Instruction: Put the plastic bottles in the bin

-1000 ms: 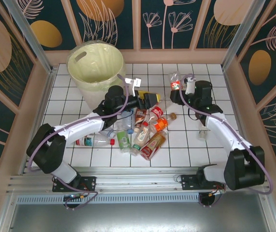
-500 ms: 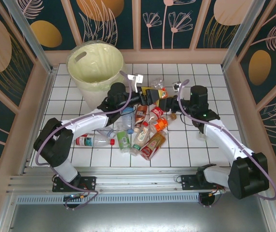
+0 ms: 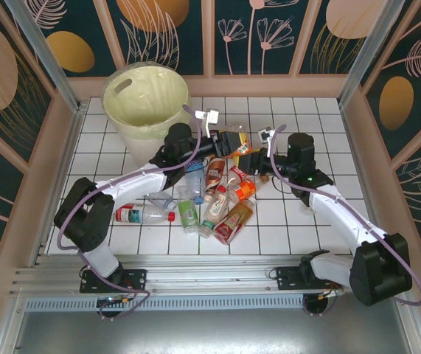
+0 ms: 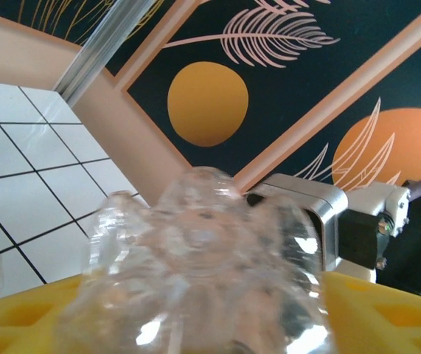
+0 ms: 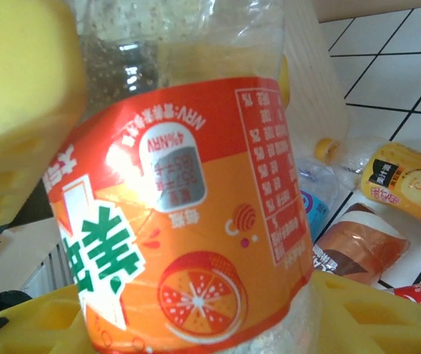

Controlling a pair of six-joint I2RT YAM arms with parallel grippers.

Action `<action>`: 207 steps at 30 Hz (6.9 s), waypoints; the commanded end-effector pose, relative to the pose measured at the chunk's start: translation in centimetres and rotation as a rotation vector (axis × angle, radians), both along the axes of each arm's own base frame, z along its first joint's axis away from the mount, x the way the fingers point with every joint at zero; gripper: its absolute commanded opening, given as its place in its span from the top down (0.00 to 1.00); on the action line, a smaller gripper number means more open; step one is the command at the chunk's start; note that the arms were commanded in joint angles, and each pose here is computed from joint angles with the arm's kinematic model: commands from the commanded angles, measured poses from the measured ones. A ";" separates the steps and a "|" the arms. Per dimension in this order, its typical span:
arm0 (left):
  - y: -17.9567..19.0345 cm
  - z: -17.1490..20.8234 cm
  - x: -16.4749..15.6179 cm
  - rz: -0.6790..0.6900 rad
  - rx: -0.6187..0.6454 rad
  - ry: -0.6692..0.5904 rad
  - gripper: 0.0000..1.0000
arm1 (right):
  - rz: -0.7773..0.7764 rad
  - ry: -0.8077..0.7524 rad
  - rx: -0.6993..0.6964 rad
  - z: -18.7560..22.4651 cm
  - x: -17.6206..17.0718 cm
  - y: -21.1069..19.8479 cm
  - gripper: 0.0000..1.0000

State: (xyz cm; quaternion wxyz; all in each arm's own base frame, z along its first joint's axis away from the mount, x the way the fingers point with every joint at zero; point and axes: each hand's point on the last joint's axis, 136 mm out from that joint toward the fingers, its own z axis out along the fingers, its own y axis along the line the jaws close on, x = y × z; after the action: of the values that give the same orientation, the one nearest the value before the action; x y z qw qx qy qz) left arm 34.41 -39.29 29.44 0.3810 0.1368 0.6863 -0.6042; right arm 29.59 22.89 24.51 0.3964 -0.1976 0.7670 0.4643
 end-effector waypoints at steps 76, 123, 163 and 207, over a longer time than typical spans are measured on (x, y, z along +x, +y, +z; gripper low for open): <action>26.0 9.6 18.9 0.820 0.902 -0.161 0.61 | -0.209 -0.263 -0.043 7.7 -4.8 -3.6 0.09; 25.4 -0.2 17.2 0.686 0.905 0.097 0.02 | -0.656 0.099 -0.361 -2.9 0.4 -10.7 0.09; 6.8 4.1 -5.7 -0.093 0.179 -0.269 0.01 | -1.152 0.535 -0.559 -16.4 0.9 -25.3 0.08; 4.9 0.3 -2.0 -0.050 0.174 -0.074 0.01 | -0.957 0.392 -0.446 -14.4 4.1 -21.0 0.39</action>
State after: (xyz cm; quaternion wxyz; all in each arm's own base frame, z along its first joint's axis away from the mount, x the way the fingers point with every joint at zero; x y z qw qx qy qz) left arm 32.13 -33.81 28.19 0.3706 0.2195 0.7386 -0.5185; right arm 32.29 -0.17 6.65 0.3071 0.2237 0.9239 0.0450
